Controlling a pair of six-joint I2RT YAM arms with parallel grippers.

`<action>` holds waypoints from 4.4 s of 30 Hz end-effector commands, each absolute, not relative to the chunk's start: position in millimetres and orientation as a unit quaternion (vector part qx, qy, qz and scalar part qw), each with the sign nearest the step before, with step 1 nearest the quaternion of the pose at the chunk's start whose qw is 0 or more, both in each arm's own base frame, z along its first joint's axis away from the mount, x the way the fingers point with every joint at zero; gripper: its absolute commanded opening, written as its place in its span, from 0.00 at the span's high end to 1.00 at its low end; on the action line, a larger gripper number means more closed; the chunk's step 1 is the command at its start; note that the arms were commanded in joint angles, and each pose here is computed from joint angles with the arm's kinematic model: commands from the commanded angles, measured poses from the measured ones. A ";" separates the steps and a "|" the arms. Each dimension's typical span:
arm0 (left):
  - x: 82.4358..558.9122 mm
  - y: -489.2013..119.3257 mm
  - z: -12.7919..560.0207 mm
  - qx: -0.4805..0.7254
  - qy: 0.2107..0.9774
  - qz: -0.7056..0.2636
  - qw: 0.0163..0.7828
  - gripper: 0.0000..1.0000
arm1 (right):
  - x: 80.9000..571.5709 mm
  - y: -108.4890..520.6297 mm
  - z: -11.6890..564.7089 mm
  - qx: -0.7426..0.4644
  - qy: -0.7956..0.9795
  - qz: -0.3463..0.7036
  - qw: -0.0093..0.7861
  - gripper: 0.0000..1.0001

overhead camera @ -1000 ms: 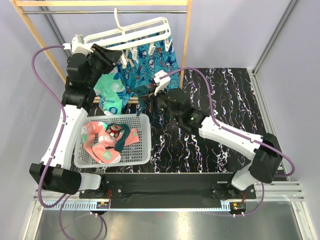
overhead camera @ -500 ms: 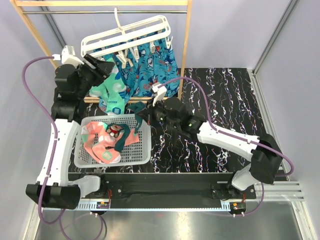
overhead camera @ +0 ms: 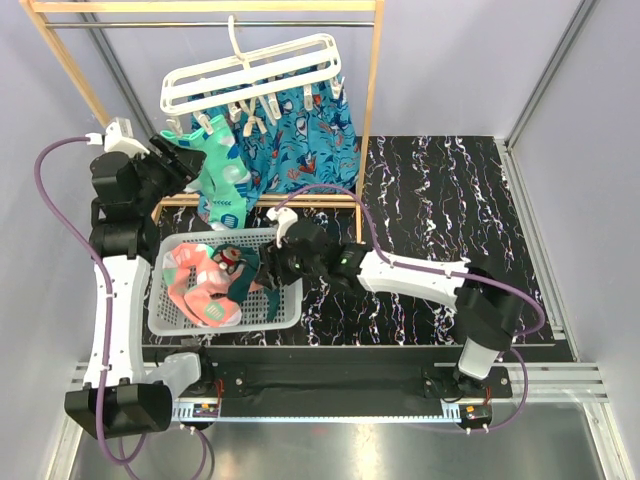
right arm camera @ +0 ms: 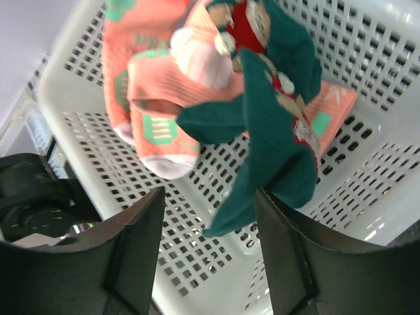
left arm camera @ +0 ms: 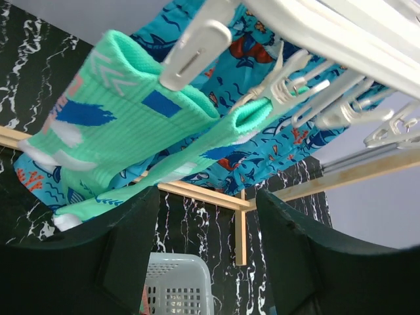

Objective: Remove the socks clipped to the hanger

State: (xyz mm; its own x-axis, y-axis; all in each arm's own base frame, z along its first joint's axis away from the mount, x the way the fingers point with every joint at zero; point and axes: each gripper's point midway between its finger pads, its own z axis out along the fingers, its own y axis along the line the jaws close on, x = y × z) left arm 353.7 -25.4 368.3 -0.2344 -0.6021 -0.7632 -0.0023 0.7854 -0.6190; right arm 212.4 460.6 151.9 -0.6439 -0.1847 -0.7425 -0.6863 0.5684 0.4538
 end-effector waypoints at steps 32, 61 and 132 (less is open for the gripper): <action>391.5 -69.9 394.9 -0.035 0.684 -0.310 0.659 0.67 | 276.6 453.1 292.7 -0.300 0.734 0.309 0.525 0.39; 357.4 -107.7 432.2 -0.082 0.659 -0.471 0.580 1.00 | 414.3 475.9 348.4 -0.175 0.644 0.147 0.730 0.74; 384.7 -54.9 447.3 -0.156 0.607 -0.428 0.651 0.39 | 332.2 476.4 366.6 -0.256 0.654 0.401 0.588 1.00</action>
